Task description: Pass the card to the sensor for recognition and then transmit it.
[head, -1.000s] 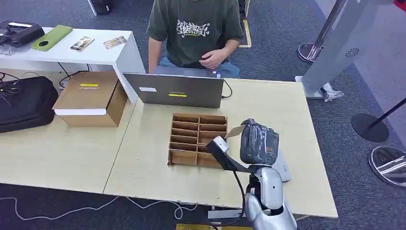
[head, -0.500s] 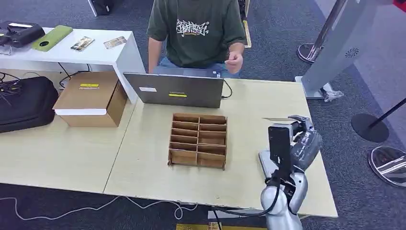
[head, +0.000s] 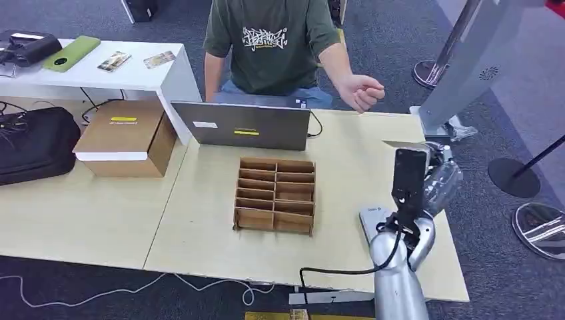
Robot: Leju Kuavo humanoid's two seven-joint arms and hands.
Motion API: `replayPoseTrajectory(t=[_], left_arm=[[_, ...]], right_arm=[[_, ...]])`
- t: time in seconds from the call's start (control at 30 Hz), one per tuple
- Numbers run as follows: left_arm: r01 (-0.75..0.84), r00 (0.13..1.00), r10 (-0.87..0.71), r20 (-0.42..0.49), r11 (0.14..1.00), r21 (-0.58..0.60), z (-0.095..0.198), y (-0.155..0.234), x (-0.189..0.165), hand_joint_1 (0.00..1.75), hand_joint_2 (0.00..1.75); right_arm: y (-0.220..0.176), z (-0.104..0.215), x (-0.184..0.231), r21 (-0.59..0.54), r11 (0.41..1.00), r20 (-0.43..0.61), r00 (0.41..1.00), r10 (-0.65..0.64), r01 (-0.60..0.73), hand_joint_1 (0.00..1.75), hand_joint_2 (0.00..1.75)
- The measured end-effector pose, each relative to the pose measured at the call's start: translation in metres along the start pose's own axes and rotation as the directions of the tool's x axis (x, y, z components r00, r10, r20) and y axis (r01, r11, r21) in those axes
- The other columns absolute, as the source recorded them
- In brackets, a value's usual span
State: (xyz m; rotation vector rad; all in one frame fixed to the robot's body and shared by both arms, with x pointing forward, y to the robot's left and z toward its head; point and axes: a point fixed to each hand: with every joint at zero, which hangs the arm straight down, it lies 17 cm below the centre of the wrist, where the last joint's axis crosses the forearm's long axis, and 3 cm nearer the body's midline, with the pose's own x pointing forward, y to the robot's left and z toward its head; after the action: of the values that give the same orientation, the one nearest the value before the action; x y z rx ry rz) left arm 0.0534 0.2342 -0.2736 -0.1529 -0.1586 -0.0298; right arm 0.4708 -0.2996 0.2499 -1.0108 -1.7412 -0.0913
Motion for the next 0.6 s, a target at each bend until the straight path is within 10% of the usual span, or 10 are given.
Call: replayPoseTrajectory(t=[0.6], left_arm=[[0.188, 0.982, -0.188, -0.011, 0.982, -0.006, 0.000, -0.001, -0.001, 0.00, 0.00]], right_arm=[[0.079, -0.066, 0.091, 0.051, 0.988, 0.120, 0.983, 0.142, -0.149, 1.75, 1.75]])
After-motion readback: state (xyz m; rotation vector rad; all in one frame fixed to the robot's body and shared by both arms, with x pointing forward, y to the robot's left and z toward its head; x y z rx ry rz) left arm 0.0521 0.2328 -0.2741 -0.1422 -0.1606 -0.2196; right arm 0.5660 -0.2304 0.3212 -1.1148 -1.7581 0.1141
